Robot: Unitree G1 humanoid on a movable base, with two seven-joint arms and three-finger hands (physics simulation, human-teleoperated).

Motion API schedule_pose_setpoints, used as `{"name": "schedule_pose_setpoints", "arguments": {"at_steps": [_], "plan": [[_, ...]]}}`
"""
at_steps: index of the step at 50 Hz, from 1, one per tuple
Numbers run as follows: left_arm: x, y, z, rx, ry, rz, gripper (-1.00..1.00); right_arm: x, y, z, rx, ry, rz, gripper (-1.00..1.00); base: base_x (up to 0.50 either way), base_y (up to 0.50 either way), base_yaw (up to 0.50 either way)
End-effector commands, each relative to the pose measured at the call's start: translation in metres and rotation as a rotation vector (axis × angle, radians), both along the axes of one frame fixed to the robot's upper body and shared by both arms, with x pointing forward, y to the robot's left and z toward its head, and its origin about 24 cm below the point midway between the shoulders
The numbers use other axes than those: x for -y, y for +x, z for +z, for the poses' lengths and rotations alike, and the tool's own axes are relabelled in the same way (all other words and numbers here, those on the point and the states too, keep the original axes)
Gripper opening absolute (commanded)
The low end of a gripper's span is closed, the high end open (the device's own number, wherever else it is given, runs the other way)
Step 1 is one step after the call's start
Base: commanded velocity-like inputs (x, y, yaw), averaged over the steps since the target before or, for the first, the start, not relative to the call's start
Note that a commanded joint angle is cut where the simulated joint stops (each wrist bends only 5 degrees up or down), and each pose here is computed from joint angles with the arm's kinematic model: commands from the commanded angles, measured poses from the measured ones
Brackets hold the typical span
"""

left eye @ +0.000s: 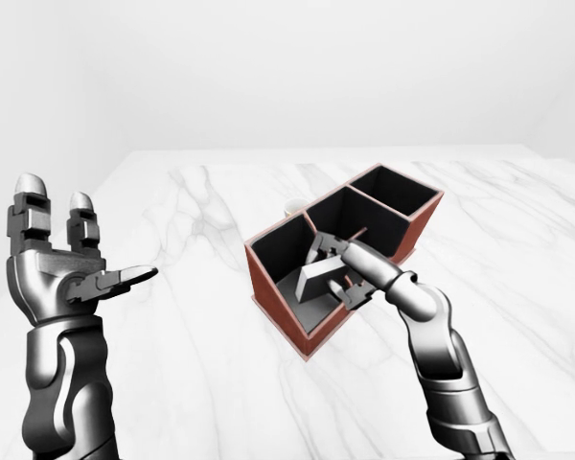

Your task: Pick up the book and place it in the left compartment of the caddy.

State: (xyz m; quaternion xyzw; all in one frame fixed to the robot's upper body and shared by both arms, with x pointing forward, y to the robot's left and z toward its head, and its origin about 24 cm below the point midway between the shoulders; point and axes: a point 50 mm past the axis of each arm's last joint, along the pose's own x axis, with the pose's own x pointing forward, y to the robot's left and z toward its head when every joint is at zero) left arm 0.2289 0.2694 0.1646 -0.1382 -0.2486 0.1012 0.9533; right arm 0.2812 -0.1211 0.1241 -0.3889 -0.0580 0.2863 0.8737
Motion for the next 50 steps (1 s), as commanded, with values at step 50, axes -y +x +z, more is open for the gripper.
{"name": "schedule_pose_setpoints", "arguments": {"at_steps": [50], "plan": [[0.000, -0.001, 0.001, 0.006, -0.003, 0.002, 1.00, -0.001, 0.019, -0.024, -0.073, 0.004, -0.085, -1.00, 0.00, 0.00, 0.00]]}}
